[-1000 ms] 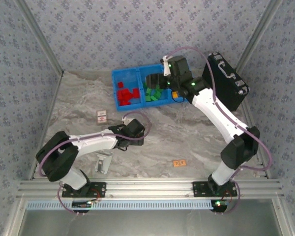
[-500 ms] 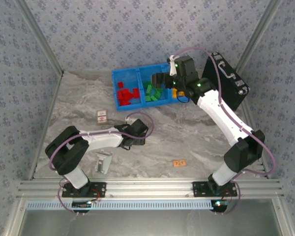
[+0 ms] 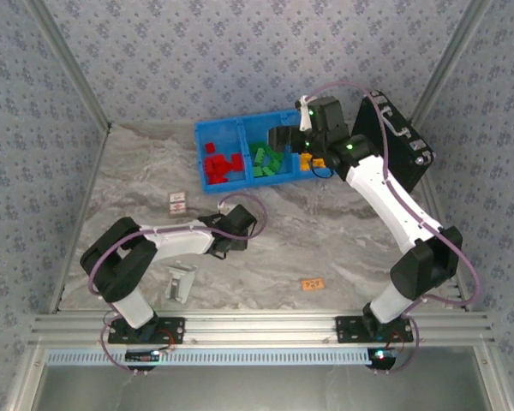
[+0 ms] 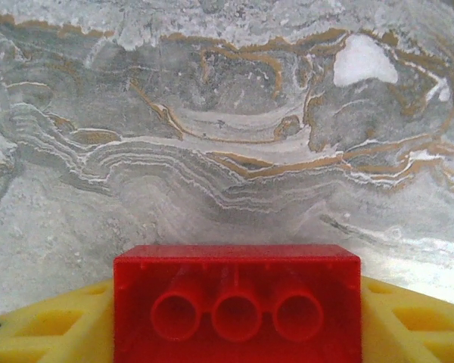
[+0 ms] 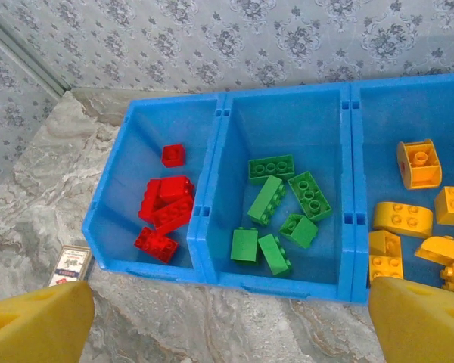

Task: Sort the legos into containers by color
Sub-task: Pick up the lego from the center of the table, then place the lego in the container.

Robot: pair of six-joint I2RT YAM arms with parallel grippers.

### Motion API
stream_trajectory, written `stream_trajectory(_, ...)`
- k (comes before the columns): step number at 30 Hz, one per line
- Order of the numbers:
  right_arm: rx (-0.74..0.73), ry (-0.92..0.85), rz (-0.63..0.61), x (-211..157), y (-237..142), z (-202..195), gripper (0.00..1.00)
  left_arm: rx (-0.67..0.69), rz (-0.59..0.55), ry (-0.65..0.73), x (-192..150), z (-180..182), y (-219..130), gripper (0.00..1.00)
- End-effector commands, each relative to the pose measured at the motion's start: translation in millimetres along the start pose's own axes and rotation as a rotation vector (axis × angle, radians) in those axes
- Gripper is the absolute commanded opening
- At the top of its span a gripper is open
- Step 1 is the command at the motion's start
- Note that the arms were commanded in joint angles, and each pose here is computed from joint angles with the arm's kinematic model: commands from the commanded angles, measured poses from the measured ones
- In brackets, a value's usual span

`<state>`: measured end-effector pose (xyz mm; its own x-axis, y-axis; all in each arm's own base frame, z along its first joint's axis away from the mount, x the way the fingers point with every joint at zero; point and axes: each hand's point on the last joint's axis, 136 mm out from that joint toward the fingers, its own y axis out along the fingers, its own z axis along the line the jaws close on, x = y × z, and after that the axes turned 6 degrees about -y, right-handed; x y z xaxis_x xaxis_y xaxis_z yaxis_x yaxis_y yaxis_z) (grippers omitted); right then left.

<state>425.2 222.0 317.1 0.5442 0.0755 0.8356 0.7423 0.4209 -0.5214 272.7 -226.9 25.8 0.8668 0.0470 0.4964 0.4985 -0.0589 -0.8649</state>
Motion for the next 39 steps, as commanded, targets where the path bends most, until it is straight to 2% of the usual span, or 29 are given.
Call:
stream_trajectory(1, -0.011, 0.000, 0.022, -8, -4, -8, 0.95, -0.002, -0.005, -0.002, 6, -4, 4, 0.57)
stream_trajectory(7, -0.047, 0.016, 0.028, -17, -15, -25, 0.94, -0.011, -0.031, 0.015, 22, -10, -4, 0.56)
stream_trajectory(12, -0.097, 0.045, 0.055, -39, -26, -45, 0.94, -0.033, -0.140, 0.044, 67, -19, -41, 0.56)
stream_trajectory(16, -0.110, 0.079, 0.131, -87, -28, -56, 0.97, -0.073, -0.245, 0.023, 117, -25, -69, 0.56)
stream_trajectory(20, -0.128, 0.106, 0.206, -144, -35, -64, 0.98, -0.083, -0.324, 0.009, 162, -25, -82, 0.56)
stream_trajectory(27, -0.202, 0.141, 0.311, -207, -64, -82, 0.97, -0.079, -0.419, -0.060, 223, -27, -80, 0.56)
stream_trajectory(39, -0.158, 0.199, 0.308, -227, -87, -78, 0.97, -0.023, -0.406, -0.160, 267, -18, -20, 0.56)
